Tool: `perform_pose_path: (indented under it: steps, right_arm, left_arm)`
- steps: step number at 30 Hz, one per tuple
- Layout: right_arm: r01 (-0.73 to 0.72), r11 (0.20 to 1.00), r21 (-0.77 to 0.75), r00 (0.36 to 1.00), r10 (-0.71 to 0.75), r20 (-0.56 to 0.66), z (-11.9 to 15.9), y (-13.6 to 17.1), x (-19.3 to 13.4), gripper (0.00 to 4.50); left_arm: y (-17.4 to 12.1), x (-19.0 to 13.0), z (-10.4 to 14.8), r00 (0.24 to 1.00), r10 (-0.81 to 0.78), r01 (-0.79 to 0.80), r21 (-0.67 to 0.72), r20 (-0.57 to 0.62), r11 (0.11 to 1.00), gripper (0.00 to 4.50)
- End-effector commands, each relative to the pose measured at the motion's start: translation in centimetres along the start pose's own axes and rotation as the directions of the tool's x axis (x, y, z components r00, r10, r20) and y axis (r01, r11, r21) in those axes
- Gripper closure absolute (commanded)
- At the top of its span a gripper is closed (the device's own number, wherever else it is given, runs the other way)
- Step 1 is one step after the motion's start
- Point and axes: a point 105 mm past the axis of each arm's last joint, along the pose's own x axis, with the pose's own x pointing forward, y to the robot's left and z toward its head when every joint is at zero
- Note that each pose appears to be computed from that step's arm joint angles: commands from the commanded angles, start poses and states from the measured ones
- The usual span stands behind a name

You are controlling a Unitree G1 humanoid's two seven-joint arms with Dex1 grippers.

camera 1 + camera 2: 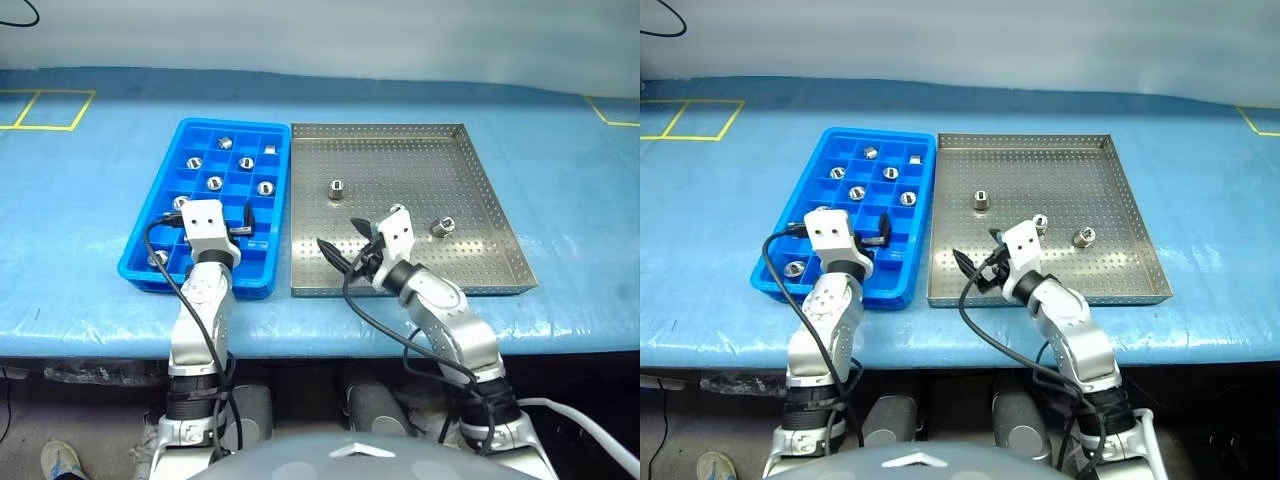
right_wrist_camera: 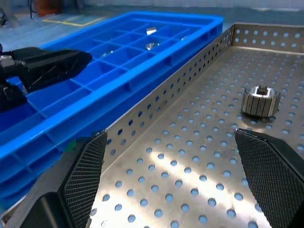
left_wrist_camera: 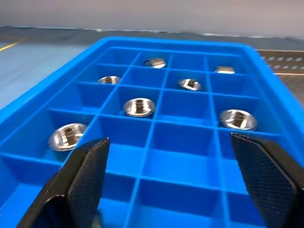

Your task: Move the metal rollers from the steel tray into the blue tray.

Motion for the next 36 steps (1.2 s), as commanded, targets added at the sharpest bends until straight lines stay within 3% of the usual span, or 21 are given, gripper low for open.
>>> perform_pose_path:
  steps: [1, 5, 13, 16, 22, 31, 36]
  right_arm:
    - [0.052, 0.999, -0.005, 0.991, -0.051, 0.125, 3.3, -0.5, 1.3, 0.0]
    - [0.093, 0.996, 0.013, 0.991, -0.094, 0.093, 3.7, -1.2, 3.0, 0.0]
    - [0.324, 0.946, 0.033, 0.945, -0.325, 0.046, 4.5, -4.7, 6.3, 0.0]
    - [0.338, 0.94, 0.031, 0.939, -0.34, 0.046, 4.9, -4.9, 7.1, 0.0]
    - [0.366, 0.928, 0.073, 0.93, -0.361, -0.071, 3.8, -5.6, 8.7, 0.0]
    - [0.482, 0.876, 0.007, 0.868, -0.476, -0.137, 2.8, -8.1, 8.9, 0.0]
    - [0.484, 0.873, 0.062, 0.861, -0.462, -0.213, 1.2, -8.5, 9.3, 0.0]
  left_arm:
    - [-1.1, -0.8, 2.2, 0.991, -0.095, 0.092, 0.036, 0.091, 0.995, 0.03]
    - [-1.5, -1.6, 2.0, 0.985, -0.144, 0.141, 0.043, 0.09, 0.989, 0.03]
    - [-2.1, -2.8, 2.3, 0.977, -0.184, 0.175, 0.081, 0.108, 0.981, 0.03]
    - [-3.0, -3.4, 2.7, 0.964, -0.233, 0.22, 0.107, 0.128, 0.97, 0.03]
    - [-3.6, -4.0, 2.0, 0.963, -0.249, 0.24, 0.093, 0.101, 0.966, 0.03]
    - [-4.4, -4.5, 1.8, 0.954, -0.287, 0.28, 0.09, 0.088, 0.956, 0.03]
    - [-5.0, -4.6, 1.8, 0.943, -0.324, 0.318, 0.083, 0.078, 0.944, 0.03]
